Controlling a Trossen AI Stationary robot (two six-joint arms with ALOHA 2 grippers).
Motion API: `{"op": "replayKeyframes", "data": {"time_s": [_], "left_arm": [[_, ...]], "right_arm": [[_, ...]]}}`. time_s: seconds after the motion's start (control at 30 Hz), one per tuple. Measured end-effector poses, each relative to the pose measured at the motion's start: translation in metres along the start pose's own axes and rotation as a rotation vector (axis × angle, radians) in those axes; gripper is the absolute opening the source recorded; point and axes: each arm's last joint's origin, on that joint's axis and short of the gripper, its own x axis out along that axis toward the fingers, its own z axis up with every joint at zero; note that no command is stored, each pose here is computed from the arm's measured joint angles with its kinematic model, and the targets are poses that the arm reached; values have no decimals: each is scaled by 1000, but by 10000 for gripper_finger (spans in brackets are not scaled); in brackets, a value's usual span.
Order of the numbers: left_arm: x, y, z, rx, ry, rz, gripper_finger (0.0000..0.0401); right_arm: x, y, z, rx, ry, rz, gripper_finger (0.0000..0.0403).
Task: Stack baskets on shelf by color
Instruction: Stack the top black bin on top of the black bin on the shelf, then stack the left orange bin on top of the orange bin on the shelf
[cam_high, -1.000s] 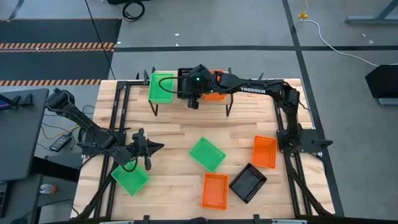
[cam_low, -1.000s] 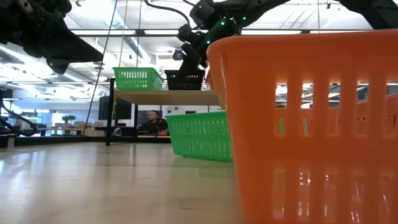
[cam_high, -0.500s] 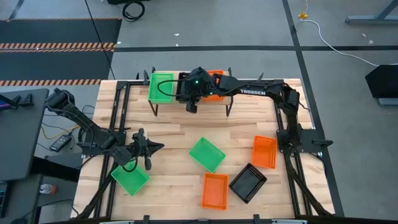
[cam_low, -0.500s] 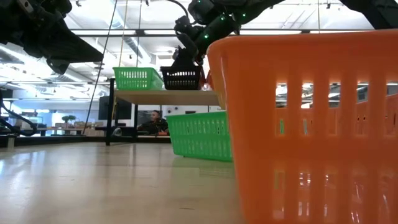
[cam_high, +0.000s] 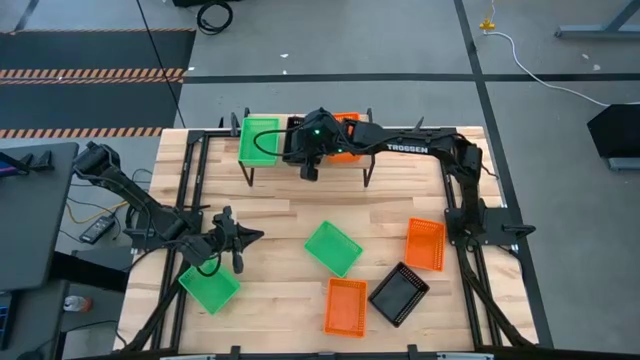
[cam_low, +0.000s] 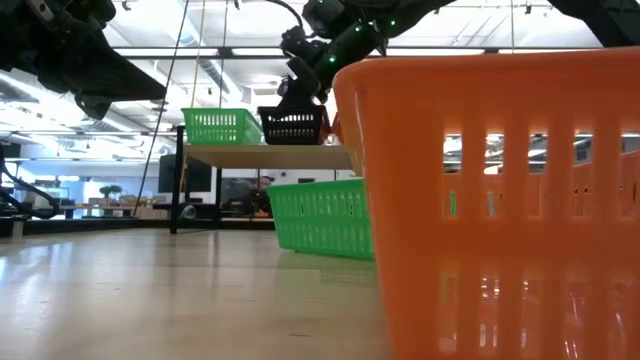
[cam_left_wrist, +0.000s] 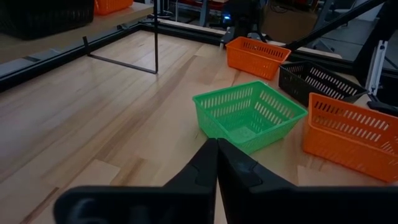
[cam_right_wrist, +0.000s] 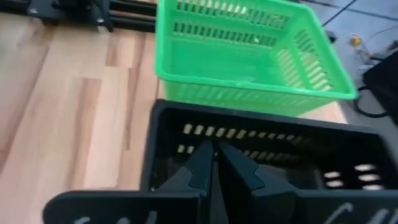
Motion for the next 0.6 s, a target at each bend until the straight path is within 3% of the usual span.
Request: {"op": "replayKeyframes", "data": {"time_s": [0.17, 0.3, 0.6], "left_arm": [[0, 0, 0, 1, 1, 0, 19], [0, 0, 0, 3, 2, 1, 13], [0, 0, 0, 4, 2, 1, 19]], "right_arm": [[-33, 2, 22, -9, -56, -5, 40], [-60, 11, 30, -2, -35, 23, 69], [-114, 65, 32, 8, 137, 137, 153]]}}
